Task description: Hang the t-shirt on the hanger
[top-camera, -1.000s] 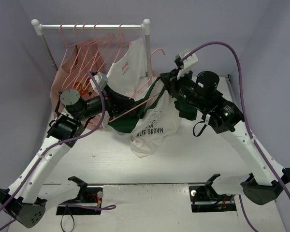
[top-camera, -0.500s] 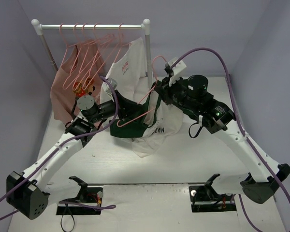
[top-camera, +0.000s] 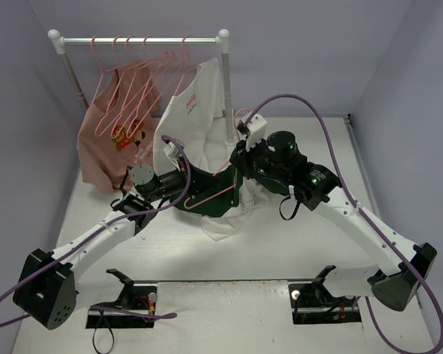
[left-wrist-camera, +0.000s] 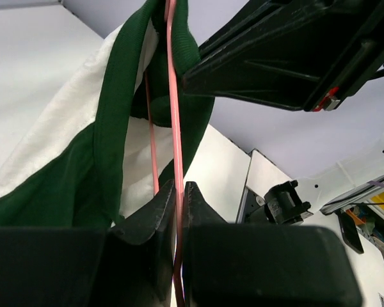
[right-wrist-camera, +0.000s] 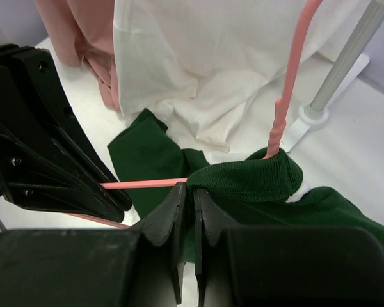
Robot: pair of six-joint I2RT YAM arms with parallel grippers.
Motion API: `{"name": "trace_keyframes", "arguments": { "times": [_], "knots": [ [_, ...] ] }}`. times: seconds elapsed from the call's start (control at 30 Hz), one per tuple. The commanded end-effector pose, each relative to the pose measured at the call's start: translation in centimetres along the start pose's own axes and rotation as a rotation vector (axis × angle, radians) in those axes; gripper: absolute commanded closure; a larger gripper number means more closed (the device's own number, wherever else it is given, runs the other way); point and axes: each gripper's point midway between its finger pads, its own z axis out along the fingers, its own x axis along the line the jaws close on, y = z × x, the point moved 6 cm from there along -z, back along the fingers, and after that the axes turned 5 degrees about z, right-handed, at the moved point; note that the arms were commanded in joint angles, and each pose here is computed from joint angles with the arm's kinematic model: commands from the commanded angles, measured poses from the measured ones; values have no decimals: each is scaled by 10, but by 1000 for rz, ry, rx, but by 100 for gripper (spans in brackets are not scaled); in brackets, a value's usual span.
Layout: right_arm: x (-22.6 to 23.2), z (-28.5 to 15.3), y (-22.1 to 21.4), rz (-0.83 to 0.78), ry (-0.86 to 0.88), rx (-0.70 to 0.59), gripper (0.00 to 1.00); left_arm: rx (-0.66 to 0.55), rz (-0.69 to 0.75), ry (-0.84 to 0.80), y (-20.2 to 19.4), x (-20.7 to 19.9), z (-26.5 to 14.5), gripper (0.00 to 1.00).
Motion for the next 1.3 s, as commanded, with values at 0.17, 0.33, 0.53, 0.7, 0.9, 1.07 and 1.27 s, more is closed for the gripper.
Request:
{"name": "trace_keyframes", "arguments": {
  "times": [0.17,0.33,0.53,0.7,0.9,1.07,1.27],
  "knots": [
    [-2,0,-2,1,-22,-33,96,-193,167,-262,37,-47,-2,100],
    [-12,-4,-3,1,-84,-29,84,-205,173,-291,39,-49,0,100],
    [-26,-20,9,-10,-145,-60,55,-227,174,-312,44,-50,4,100],
    [-26,-38,27,-31,-165,-89,42,-227,155,-313,42,-43,10,100],
    [-18,-66,57,-36,-134,-190,35,-226,154,-315,43,-38,17,100],
    [-38,-82,57,-101,-270,-205,33,-223,161,-335,47,-39,21,100],
    [-73,-90,47,-212,-378,-148,32,-219,170,-348,50,-42,20,100]
  ]
}}
